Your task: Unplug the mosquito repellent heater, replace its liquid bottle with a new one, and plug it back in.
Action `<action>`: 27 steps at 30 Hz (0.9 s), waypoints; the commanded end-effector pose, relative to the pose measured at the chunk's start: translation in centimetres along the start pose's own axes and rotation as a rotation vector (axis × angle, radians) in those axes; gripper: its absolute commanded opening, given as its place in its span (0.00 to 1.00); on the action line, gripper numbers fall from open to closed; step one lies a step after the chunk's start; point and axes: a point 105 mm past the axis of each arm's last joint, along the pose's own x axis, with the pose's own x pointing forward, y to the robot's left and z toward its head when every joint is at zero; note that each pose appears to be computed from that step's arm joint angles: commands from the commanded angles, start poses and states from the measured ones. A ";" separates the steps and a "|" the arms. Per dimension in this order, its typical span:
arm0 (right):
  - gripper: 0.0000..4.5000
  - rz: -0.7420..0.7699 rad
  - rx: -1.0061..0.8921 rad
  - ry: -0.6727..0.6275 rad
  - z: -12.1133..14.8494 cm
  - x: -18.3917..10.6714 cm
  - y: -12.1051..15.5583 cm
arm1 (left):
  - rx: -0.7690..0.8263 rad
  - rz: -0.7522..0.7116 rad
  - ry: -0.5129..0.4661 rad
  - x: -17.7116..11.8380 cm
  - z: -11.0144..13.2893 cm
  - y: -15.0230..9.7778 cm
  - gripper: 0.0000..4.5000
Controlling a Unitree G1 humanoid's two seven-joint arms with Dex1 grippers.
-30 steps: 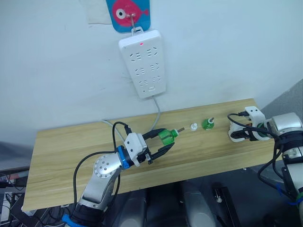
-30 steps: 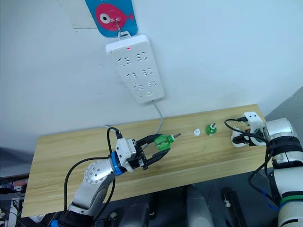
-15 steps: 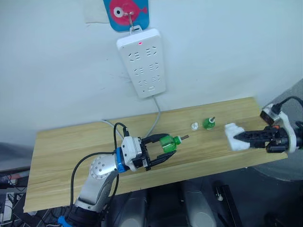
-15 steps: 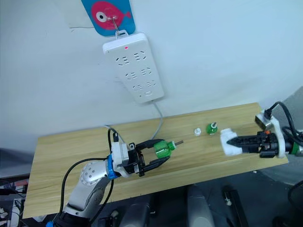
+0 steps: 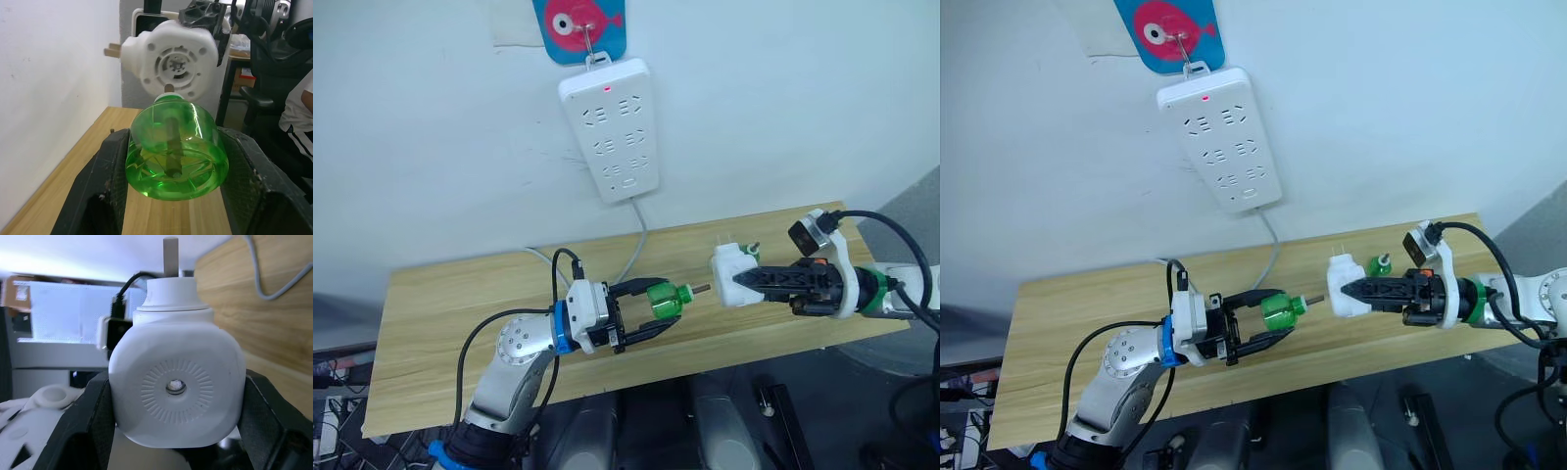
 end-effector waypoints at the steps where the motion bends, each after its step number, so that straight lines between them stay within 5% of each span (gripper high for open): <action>1: 0.66 0.035 -0.034 0.012 -0.1 0.5 1.1 | 0.025 -0.027 -0.041 0.3 1.3 -0.6 0.50; 27: 0.66 0.070 -0.047 0.067 -0.8 1.6 1.5 | 0.016 -0.066 -0.039 0.5 0.9 -0.8 0.50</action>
